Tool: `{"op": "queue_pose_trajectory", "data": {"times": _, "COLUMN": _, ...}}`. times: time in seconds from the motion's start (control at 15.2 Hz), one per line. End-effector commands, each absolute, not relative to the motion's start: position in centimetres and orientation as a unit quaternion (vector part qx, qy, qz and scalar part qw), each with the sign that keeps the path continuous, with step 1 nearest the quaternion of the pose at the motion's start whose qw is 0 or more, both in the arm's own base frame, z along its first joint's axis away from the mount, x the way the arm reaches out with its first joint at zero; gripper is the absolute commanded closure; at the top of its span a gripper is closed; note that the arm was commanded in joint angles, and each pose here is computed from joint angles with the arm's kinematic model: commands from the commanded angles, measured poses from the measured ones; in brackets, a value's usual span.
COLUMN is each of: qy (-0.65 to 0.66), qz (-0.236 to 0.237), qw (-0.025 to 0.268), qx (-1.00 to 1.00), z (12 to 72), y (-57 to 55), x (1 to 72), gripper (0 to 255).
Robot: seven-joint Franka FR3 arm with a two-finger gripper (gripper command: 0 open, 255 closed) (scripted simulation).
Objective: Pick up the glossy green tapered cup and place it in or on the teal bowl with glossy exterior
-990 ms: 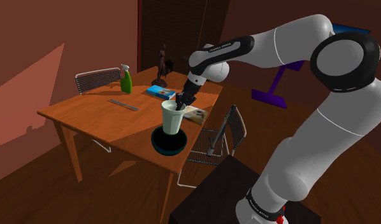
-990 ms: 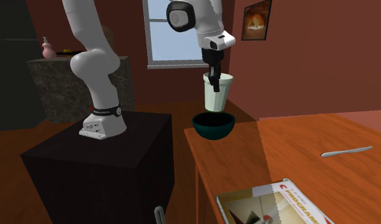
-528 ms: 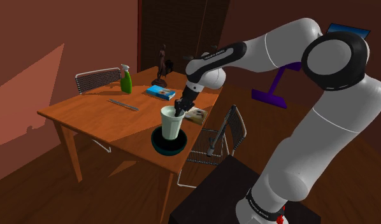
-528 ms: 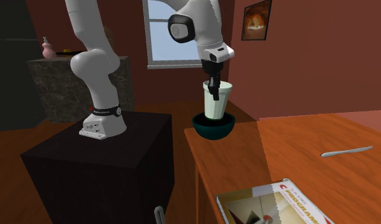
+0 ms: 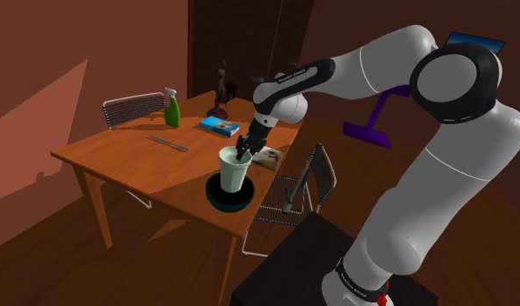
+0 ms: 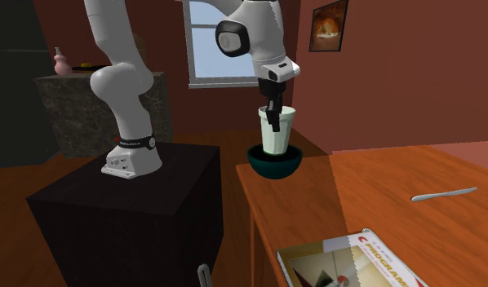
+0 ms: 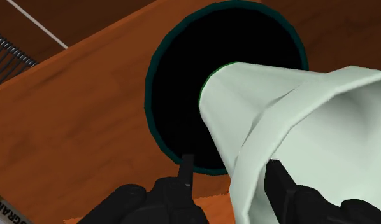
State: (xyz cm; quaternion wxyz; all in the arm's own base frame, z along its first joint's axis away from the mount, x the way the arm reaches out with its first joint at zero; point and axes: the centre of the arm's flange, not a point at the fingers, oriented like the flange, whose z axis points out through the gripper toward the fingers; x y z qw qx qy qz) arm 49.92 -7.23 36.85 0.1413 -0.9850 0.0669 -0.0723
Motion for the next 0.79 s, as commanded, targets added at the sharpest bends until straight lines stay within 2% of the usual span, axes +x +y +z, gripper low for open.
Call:
{"op": "queue_pose_trajectory", "data": {"times": 0.0, "qy": 0.067, "qz": -0.072, "qw": 0.141, "qx": -0.985, "z": 36.8, "y": -7.2, "x": 49.9, "gripper": 0}}
{"op": "queue_pose_trajectory", "data": {"times": 0.26, "qy": 0.067, "qz": -0.072, "qw": 0.141, "qx": -0.985, "z": 36.8, "y": -7.2, "x": 49.9, "gripper": 0}}
{"op": "queue_pose_trajectory", "data": {"times": 0.53, "qy": 0.067, "qz": -0.072, "qw": 0.141, "qx": -0.985, "z": 41.6, "y": -8.6, "x": 49.1, "gripper": 0}}
{"op": "queue_pose_trajectory", "data": {"times": 0.73, "qy": 0.067, "qz": -0.072, "qw": 0.141, "qx": -0.985, "z": 41.6, "y": -8.6, "x": 49.1, "gripper": 0}}
